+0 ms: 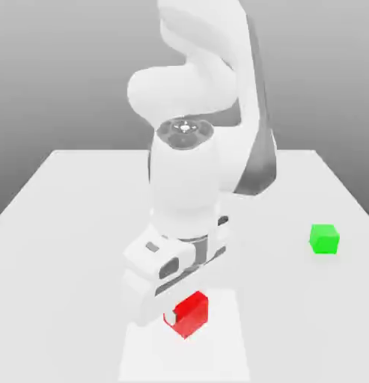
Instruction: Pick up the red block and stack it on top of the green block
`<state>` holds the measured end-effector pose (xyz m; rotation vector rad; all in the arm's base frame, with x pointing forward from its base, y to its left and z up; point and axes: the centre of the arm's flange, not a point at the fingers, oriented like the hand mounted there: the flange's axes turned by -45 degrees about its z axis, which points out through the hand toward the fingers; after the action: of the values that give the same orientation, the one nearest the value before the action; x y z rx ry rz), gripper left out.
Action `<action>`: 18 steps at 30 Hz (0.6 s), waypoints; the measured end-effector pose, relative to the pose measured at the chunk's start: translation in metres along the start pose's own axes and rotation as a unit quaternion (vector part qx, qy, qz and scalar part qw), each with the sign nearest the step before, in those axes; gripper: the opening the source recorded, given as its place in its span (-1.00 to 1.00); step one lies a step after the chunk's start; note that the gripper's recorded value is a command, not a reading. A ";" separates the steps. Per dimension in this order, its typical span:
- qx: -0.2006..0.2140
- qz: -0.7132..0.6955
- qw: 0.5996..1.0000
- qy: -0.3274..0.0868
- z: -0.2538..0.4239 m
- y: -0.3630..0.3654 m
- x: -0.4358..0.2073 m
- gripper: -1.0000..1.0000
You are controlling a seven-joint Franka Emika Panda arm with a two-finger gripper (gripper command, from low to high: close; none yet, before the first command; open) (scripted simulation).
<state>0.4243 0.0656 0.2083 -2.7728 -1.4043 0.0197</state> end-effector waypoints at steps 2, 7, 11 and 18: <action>0.010 -0.075 0.997 -0.001 0.000 -0.048 0.030 -1.00; 0.021 -0.263 0.964 -0.005 -0.004 -0.179 0.074 -1.00; 0.017 -0.393 0.919 -0.008 -0.012 -0.270 0.076 -1.00; -0.011 -0.563 0.826 -0.012 -0.014 -0.382 0.045 -1.00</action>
<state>0.1435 0.3273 0.2360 -1.5157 -2.7473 0.0057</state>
